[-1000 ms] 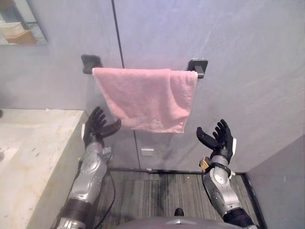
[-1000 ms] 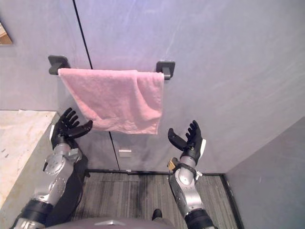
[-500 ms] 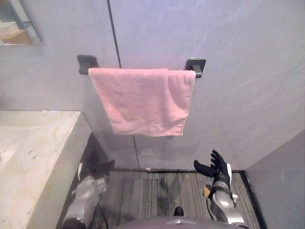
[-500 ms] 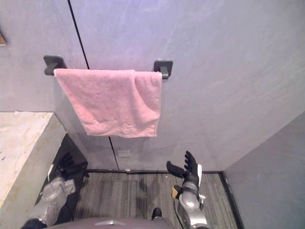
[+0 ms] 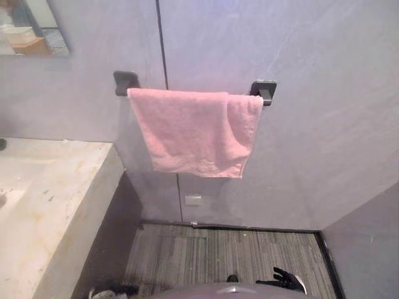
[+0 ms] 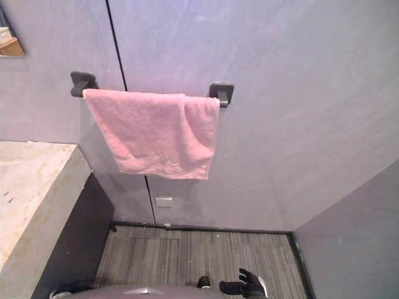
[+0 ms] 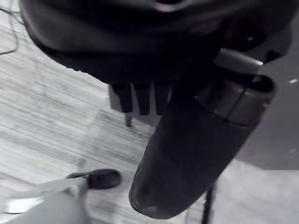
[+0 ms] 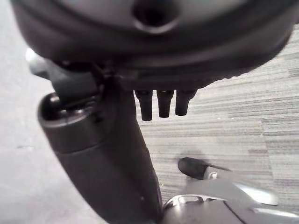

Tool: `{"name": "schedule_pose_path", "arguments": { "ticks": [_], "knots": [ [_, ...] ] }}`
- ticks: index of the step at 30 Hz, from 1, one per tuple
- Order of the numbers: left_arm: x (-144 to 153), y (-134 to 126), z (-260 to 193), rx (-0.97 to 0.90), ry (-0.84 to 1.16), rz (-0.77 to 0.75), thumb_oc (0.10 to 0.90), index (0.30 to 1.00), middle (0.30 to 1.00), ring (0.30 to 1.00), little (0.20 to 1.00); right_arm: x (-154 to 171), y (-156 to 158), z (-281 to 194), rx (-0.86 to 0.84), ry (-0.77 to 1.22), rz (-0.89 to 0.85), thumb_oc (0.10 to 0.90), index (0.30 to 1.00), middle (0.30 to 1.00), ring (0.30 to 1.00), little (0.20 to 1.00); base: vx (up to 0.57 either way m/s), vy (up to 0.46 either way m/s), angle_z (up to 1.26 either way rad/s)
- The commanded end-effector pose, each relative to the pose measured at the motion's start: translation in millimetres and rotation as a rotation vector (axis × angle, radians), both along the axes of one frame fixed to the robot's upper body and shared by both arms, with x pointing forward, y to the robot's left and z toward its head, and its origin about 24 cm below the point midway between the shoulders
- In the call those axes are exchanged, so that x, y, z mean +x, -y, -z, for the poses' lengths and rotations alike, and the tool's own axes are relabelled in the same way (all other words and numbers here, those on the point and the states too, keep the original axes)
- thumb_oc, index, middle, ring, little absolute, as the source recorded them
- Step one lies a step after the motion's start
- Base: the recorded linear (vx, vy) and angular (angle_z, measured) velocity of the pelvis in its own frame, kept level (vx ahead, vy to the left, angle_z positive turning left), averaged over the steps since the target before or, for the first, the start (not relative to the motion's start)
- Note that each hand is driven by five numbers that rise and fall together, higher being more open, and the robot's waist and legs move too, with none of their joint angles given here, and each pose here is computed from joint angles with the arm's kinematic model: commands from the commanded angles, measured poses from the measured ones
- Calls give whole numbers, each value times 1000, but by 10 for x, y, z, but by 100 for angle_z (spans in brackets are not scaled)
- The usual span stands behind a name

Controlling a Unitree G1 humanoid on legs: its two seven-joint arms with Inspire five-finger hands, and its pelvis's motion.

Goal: Organize the bathroom.

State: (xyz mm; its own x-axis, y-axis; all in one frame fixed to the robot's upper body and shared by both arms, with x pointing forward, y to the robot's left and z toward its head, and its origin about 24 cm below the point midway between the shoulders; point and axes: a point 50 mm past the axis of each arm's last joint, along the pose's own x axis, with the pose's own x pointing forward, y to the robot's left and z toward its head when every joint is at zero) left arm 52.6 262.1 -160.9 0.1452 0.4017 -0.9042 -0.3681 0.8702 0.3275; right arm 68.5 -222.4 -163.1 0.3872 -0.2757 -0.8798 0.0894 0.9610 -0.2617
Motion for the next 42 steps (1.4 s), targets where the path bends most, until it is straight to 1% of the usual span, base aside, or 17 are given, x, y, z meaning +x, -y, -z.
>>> {"name": "schedule_pose_path", "arguments": {
  "ticks": [1, 4, 7, 10, 12, 13, 14, 15, 17, 20, 25, 30, 32, 38, 41, 42],
  "knots": [
    [143, 106, 25, -87, -58, 70, 800, 900, 900, 900, 900, 357, 46, -71, -2, 63, -74, 800, 900, 900, 900, 900, -258, -2, 10],
    [174, 174, 37, -157, -80, 76, 800, 900, 900, 900, 900, 337, -5, -37, 42, 19, -47, 800, 900, 900, 900, 900, -267, -27, 7],
    [196, 215, 44, -181, -77, 101, 800, 900, 900, 900, 900, 331, -9, -28, 55, 13, -19, 800, 900, 900, 900, 900, -263, -124, 15],
    [191, 256, 54, -196, -77, 125, 800, 900, 900, 900, 900, 337, -47, -20, 71, 12, -30, 800, 900, 900, 900, 900, -186, -146, 51],
    [207, 297, 60, -196, -64, 112, 800, 900, 900, 900, 900, 381, -52, -34, 74, 22, -57, 800, 900, 900, 900, 900, -284, -150, 55],
    [230, 344, 67, -207, -40, 145, 800, 900, 900, 900, 900, 457, -13, -64, 73, 40, -73, 800, 900, 900, 900, 900, -329, -134, 33],
    [233, 350, 68, -208, -38, 152, 800, 900, 900, 900, 900, 466, -7, -68, 74, 43, -73, 800, 900, 900, 900, 900, -369, -134, 25],
    [258, 391, 73, -196, -35, 199, 800, 900, 900, 900, 900, 498, 30, -83, 79, 50, -46, 800, 900, 900, 900, 900, -281, -106, 17],
    [274, 432, 78, -193, -44, 223, 800, 900, 900, 900, 900, 483, 58, -81, 80, 38, -17, 800, 900, 900, 900, 900, -321, -93, 38],
    [260, 439, 83, -191, -46, 231, 800, 900, 900, 900, 900, 437, 65, -64, 84, 21, 7, 800, 900, 900, 900, 900, -217, -29, 71],
    [229, 428, 86, -178, -12, 162, 800, 900, 900, 900, 900, 369, 7, -22, 74, -48, -15, 800, 900, 900, 900, 900, -314, 44, 52],
    [195, 345, 74, -151, -8, 154, 800, 900, 900, 900, 900, 429, 18, -41, 69, -34, 3, 800, 900, 900, 900, 900, -218, 107, 68],
    [152, 300, 72, -143, -24, 159, 800, 900, 900, 900, 900, 446, 44, -54, 67, -19, 36, 800, 900, 900, 900, 900, -223, 220, 74],
    [37, 328, 96, -142, -48, 134, 800, 900, 900, 900, 900, 500, 73, -73, 56, -19, 24, 800, 900, 900, 900, 900, -170, 292, 57],
    [46, 330, 94, -134, -42, 177, 800, 900, 900, 900, 900, 561, 86, -90, 52, -10, 53, 800, 900, 900, 900, 900, -298, 457, -20],
    [86, 331, 88, -124, -40, 214, 800, 900, 900, 900, 900, 586, 89, -98, 53, 0, 79, 800, 900, 900, 900, 900, -291, 418, -6]
  ]
}}
